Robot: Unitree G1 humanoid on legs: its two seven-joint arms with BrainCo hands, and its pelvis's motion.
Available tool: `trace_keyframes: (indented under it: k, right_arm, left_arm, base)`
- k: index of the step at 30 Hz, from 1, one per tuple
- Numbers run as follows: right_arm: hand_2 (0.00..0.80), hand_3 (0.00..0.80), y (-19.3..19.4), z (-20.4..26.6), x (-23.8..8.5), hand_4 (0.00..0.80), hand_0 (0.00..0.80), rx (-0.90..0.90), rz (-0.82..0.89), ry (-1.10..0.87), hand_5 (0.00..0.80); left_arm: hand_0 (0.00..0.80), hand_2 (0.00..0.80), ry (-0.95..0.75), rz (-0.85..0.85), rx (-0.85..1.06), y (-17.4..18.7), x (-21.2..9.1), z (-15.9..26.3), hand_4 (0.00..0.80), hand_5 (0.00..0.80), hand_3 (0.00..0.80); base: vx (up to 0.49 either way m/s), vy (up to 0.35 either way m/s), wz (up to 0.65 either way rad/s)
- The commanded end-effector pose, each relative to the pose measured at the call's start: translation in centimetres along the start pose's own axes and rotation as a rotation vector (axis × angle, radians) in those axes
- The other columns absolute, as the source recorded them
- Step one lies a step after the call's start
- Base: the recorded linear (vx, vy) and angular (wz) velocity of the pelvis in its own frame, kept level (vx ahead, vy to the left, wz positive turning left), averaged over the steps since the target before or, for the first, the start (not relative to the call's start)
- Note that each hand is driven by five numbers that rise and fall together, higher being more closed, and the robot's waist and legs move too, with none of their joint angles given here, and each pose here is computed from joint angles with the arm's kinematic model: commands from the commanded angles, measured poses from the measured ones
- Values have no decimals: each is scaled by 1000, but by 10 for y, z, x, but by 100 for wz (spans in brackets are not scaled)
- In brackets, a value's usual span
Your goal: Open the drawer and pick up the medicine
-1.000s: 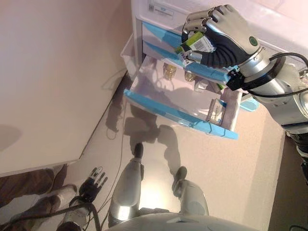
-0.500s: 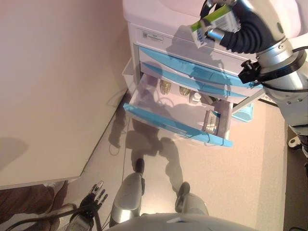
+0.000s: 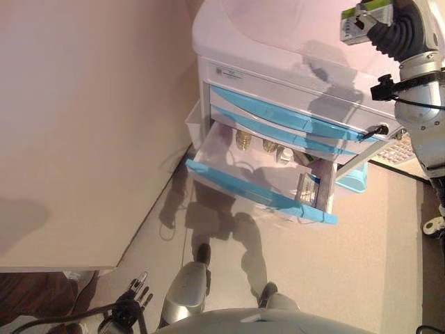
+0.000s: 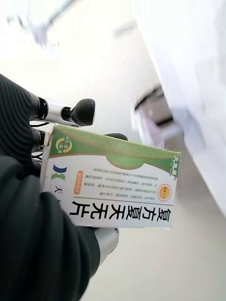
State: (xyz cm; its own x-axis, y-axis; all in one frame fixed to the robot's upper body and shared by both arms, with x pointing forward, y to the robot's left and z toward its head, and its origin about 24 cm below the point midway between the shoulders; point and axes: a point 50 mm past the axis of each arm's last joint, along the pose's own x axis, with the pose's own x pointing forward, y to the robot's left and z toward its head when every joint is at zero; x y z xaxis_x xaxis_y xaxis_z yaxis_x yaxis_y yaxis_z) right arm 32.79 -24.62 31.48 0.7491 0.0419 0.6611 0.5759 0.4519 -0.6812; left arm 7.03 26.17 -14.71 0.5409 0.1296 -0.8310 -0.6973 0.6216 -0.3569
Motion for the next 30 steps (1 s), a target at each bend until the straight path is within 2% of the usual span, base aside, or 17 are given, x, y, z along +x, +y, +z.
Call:
trace_keyframes:
  k: [1, 16, 21, 30]
  right_arm:
    - [800, 800, -17, 5, 21, 800, 800, -23, -61, 2, 800]
    - [800, 800, -22, -62, 33, 800, 800, -184, 36, 347, 800]
    - [800, 800, -25, -74, 33, 800, 800, -287, 94, 393, 800]
    - [800, 800, -32, -88, 30, 800, 800, -368, 146, 455, 800]
  left_arm:
    - [0, 0, 25, 47, 66, 16, -8, 2, 0, 0, 0]
    - [0, 0, 28, 22, 77, 10, -5, 14, 0, 0, 0]
    - [0, 0, 16, 7, 73, 9, -5, 17, 0, 0, 0]
    - [0, 0, 0, -10, 81, 9, -5, 23, 0, 0, 0]
  base:
    - [54, 11, 11]
    - [7, 20, 11]
    - [-17, 9, 7]
    - [-7, -4, 4]
